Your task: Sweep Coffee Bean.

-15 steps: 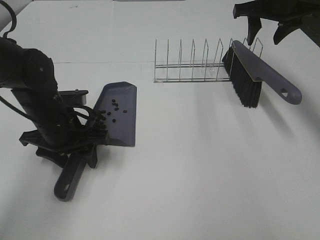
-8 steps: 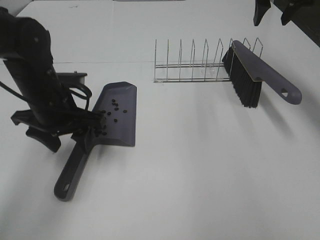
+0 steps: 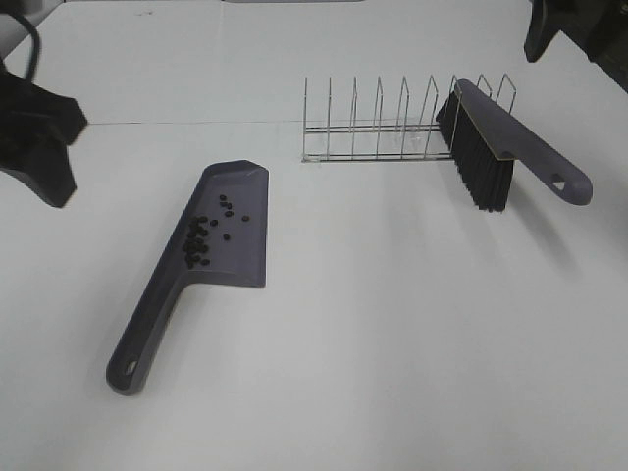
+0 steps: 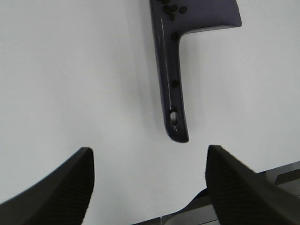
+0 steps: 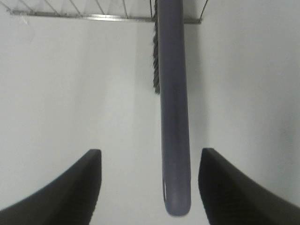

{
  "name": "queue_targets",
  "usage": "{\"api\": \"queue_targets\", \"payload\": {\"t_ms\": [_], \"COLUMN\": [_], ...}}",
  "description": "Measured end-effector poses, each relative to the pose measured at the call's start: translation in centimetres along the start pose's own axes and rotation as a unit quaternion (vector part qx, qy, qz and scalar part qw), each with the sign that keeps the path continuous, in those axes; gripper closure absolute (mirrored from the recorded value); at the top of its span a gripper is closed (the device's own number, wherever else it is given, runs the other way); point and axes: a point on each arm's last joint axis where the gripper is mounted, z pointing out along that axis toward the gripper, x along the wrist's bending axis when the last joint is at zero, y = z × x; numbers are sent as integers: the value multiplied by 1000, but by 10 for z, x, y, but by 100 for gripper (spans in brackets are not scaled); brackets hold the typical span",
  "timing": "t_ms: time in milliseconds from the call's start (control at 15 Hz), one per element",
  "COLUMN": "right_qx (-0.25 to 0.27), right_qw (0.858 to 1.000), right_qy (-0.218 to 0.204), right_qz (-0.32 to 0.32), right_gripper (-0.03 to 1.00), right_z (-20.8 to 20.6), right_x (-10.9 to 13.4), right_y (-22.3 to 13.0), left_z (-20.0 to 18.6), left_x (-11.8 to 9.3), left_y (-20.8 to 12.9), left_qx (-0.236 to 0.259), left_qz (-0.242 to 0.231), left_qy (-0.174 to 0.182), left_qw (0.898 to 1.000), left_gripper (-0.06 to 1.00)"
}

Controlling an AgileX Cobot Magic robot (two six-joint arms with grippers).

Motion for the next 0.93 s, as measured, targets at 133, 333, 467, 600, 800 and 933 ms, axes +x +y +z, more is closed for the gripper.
{"api": "queue_targets", "payload": {"t_ms": [133,333,467,600,800,933], "right_qx": [20,48,57,56,33,-19], "right_qw": [1000,999,998,998,999,1000], "right_qy": [7,8,9,10,11,13], "right_qz": [-1,-9,-12,-11,-12,-11], "right_gripper": [46,46,46,46,46,46], "right_z": [-12,-28,-36,-41,-51,-59], "right_x": [-1,-5,-7,-9,-12,-14], "right_y": [-34,-99,-143,-174,-230,-258], "left_z": [-40,-79,-88,-85,-58,-39], "left_x": [4,12,19,24,35,41], "left_y": [-19,-64,-100,-128,-179,-209], "left_qx": [-59,-128,-156,-166,-161,-167], "left_qz": [-1,-9,-8,-8,-5,13], "left_qy": [-2,-13,-19,-21,-19,-17], "left_qw": [998,992,988,986,987,986], "left_gripper": [32,32,32,32,32,32]}}
